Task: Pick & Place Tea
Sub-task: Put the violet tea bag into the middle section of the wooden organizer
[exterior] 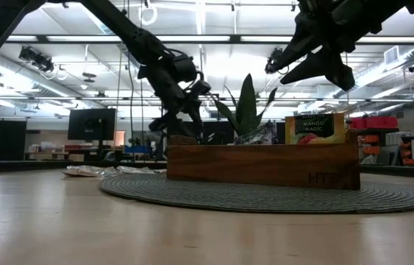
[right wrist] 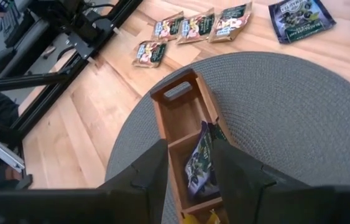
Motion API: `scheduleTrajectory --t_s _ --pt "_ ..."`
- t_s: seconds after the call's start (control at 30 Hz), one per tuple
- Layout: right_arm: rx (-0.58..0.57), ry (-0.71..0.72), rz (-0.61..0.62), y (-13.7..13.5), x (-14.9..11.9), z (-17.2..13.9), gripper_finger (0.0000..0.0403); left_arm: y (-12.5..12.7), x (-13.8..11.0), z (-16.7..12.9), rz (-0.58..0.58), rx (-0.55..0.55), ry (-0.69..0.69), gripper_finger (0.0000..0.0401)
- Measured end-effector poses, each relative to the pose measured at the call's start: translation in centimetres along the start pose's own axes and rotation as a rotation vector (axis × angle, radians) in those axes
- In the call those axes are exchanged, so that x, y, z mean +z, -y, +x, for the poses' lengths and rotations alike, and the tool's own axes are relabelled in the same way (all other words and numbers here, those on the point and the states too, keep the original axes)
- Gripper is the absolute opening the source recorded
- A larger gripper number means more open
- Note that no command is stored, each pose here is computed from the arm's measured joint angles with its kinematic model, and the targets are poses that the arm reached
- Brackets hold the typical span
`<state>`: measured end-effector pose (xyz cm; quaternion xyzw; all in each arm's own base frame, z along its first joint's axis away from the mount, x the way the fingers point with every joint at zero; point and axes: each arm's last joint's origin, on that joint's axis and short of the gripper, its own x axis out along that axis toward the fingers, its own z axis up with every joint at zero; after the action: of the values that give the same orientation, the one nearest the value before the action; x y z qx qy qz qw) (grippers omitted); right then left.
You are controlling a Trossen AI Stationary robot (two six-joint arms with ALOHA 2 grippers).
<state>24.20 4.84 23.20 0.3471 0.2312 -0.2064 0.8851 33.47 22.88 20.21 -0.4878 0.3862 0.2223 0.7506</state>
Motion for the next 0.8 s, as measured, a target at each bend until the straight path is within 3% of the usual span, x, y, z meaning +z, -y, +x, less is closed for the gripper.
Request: scheduleTrajectory --t_s 0.17,0.3,0.63,0.8 --pt "-0.005 0.006 -0.022 0.0 0.0 0.0 0.0135 -0.4 0.4 0.4 -0.108 -0.009 0.013 0.0165" --pt "-0.015 0.003 -0.039 0.1 0.0 0.0 0.0135 -0.5 0.3 1.7 -0.200 -0.094 -0.063 0.0165" --pt "-0.027 -0.007 -0.046 0.2 -0.1 0.0 0.0135 -1.6 0.2 3.5 -0.274 -0.052 -0.093 0.0165" --pt "-0.026 0.020 -0.050 0.1 0.0 0.0 0.0135 -1.3 -0.7 3.5 -0.187 -0.079 -0.184 0.0165"
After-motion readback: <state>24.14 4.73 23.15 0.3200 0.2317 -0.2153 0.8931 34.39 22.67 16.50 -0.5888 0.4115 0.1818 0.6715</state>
